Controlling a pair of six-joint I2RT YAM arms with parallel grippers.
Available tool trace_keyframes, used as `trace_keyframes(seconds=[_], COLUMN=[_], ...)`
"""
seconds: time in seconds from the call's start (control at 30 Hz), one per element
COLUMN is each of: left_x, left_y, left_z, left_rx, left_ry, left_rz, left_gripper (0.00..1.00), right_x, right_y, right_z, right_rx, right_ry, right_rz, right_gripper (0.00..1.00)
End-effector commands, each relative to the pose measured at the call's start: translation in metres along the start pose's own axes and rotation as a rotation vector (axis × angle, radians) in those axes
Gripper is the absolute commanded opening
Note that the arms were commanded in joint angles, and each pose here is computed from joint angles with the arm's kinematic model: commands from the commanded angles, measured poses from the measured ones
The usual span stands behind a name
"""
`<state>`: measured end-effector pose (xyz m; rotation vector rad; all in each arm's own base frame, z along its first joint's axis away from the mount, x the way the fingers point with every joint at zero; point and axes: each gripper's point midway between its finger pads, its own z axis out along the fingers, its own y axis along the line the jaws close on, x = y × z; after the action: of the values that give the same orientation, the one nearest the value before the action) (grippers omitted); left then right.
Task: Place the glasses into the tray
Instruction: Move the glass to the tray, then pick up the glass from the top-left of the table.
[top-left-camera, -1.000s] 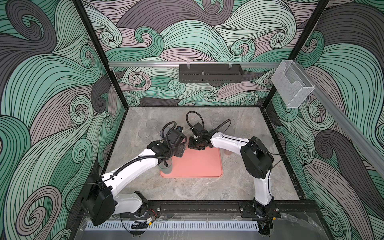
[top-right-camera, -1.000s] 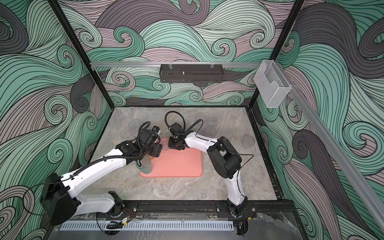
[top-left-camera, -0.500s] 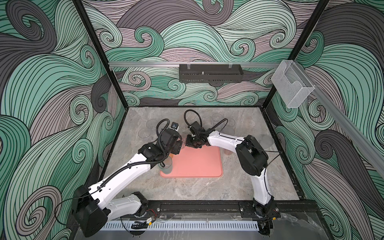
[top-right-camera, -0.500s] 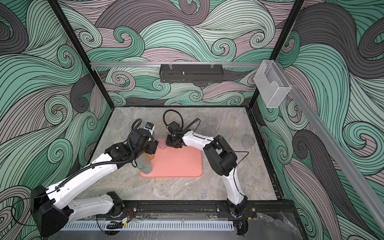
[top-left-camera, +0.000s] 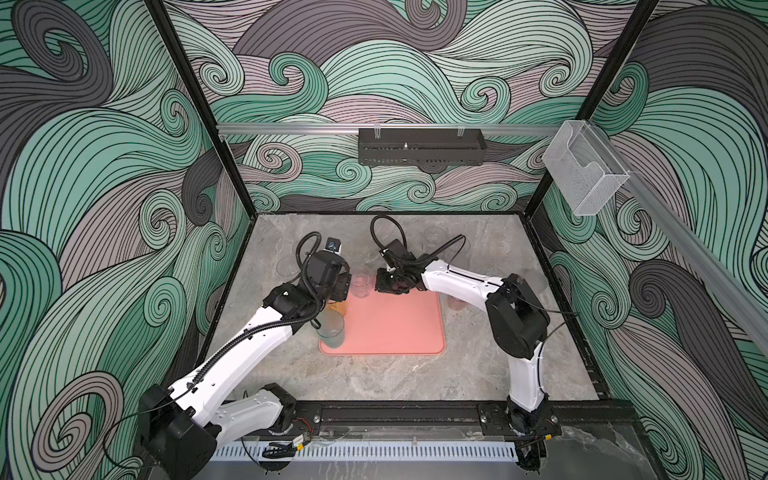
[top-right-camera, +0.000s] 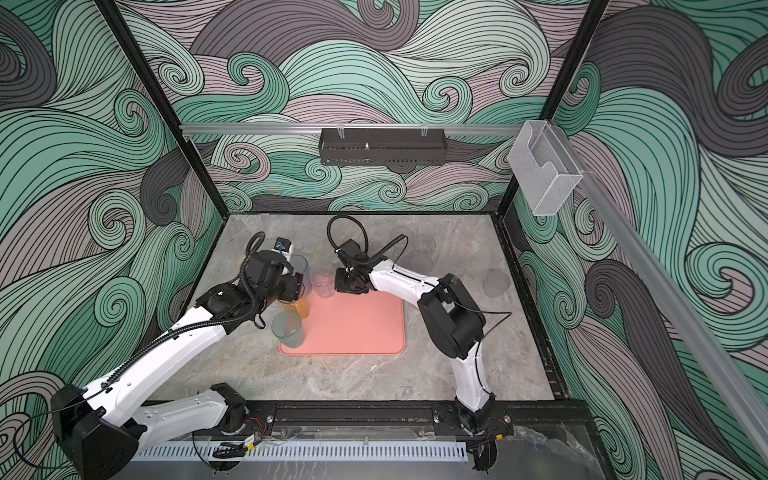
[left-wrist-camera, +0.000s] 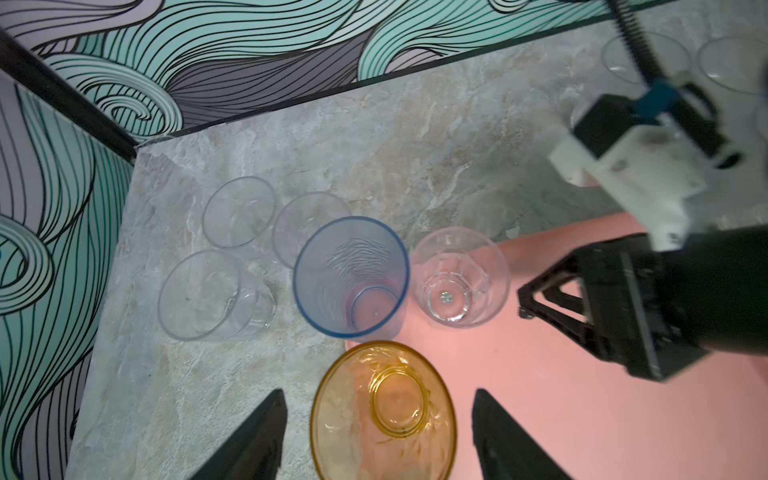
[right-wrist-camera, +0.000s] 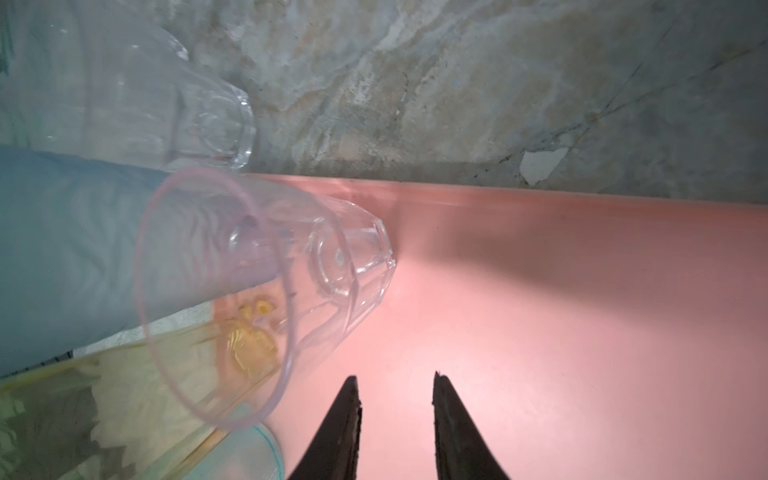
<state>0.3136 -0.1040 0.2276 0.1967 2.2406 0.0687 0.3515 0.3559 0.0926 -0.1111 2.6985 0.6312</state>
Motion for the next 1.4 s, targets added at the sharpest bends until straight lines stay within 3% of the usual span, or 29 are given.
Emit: trace_keyframes(seconds=[0.0,0.13,0.27,0.47,0.6,0.97,1.1,1.37], left_x=[-0.019,-0.018,-0.013,-0.011,-0.004,0.038,0.040,0.040], left_y=[0.024,0.048,0.076,0.103,0.122,0.133,0.140,0.136], left_z=[-0.013,-0.006,0.009,0.040,0.062,0.122,0.134,0.158], left_rx=[-0.029,-0.091,-0.147,-0.122,-0.119,-0.147,-0.171,-0.136], left_ry=[-0.027,0.003,0.036,0.076,0.134,0.505,0.521,0.529], left_rz=[-0.076,-0.104,-0.220,-0.423,-0.484,-0.312,-0.276,-0.235], left_gripper=[0.71,0.69,0.67,0.65,0.63,0.53,0.52,0.48], right_x=[0.003,0.008,0.013,0.017,0.018,0.026,0.032,0.044], right_y=[-0.004,-0.007,-0.009,-0.009,-0.010,-0.006,-0.003,0.011], right_z=[-0.027,-0.043,-0.053,-0.060,-0.067,-0.071,-0.077,-0.078], right_rx=[0.027,0.034,0.038,0.033,0.024,-0.003,0.022,0.000], right_ry=[-0.021,-0.013,0.001,0.009,-0.010,0.011,0.009,0.022], right_rz=[-0.065,-0.111,-0.151,-0.182,-0.183,-0.207,-0.263,-0.311], right_gripper=[0.32,0.32,0.32,0.32,0.32,0.36,0.47,0.49])
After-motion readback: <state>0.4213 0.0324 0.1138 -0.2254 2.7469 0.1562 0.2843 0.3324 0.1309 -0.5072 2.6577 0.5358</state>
